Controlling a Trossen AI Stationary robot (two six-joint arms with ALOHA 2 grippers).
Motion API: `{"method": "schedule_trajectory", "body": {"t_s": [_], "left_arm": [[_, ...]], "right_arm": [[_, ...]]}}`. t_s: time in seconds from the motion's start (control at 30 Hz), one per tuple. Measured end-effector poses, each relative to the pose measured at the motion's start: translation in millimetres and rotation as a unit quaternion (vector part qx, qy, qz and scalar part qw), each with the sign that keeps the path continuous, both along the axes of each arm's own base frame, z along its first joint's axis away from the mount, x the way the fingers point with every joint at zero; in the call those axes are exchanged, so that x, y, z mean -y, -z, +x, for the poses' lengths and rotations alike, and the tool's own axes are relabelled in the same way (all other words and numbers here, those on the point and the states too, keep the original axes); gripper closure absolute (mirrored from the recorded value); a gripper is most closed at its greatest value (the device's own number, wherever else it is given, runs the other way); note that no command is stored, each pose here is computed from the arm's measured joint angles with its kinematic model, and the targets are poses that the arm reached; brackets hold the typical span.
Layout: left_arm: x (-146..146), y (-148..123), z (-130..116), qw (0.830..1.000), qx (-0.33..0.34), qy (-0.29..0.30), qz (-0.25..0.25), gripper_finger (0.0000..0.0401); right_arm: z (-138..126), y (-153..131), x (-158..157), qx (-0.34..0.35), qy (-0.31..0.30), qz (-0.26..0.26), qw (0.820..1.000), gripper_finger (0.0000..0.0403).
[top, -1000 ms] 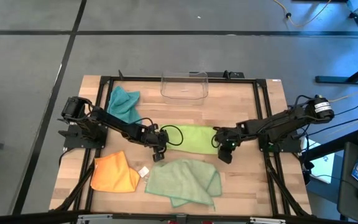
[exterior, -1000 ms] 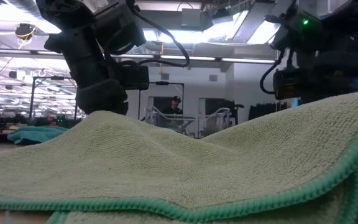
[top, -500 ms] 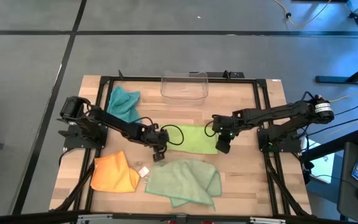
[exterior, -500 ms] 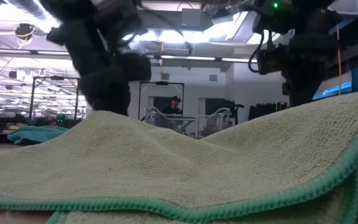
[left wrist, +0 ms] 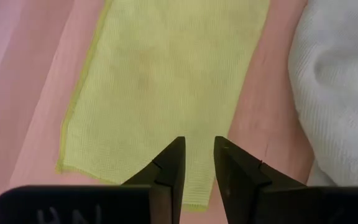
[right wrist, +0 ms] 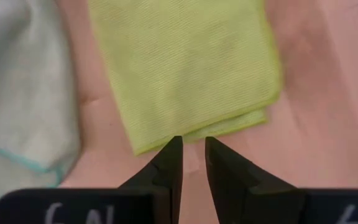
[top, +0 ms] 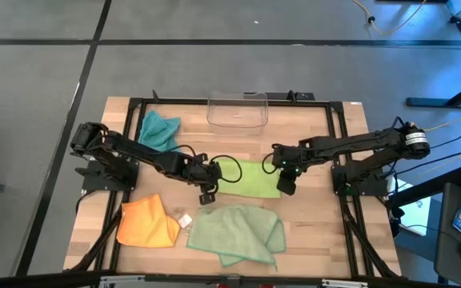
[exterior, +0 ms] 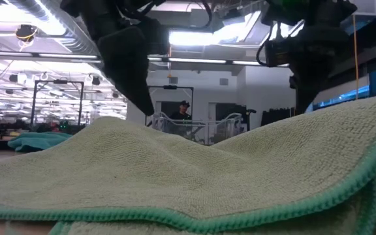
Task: Fold microfiber towels
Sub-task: Fold the light green microfiber towel
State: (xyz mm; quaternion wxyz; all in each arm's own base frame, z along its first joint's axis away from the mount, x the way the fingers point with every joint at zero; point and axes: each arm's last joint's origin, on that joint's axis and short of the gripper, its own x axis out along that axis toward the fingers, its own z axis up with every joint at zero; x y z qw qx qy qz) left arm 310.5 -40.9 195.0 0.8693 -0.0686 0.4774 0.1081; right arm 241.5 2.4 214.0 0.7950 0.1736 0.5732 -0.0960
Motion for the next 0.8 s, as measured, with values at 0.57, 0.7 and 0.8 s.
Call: {"method": "schedule_trajectory", "body": {"t_s": [0.57, 0.7, 0.8], "left_arm": [[-0.1, -1.4, 1.8, 1.0, 0.011, -0.002, 0.002, 0.0323], [-0.1, -1.4, 1.8, 1.0, 0.011, -0.002, 0.002, 0.0323], [-0.1, -1.4, 1.8, 1.0, 0.011, -0.002, 0.002, 0.0323]], "right_arm": [[6.8, 2.9, 12.3, 0.015, 0.07, -0.026, 0.997, 0.0272], [10.8, 14.0, 21.0, -0.009, 0.099, -0.063, 0.993, 0.0219], [14.3, 22.6, 27.8, -0.025, 0.112, -0.065, 0.991, 0.0198]]}}
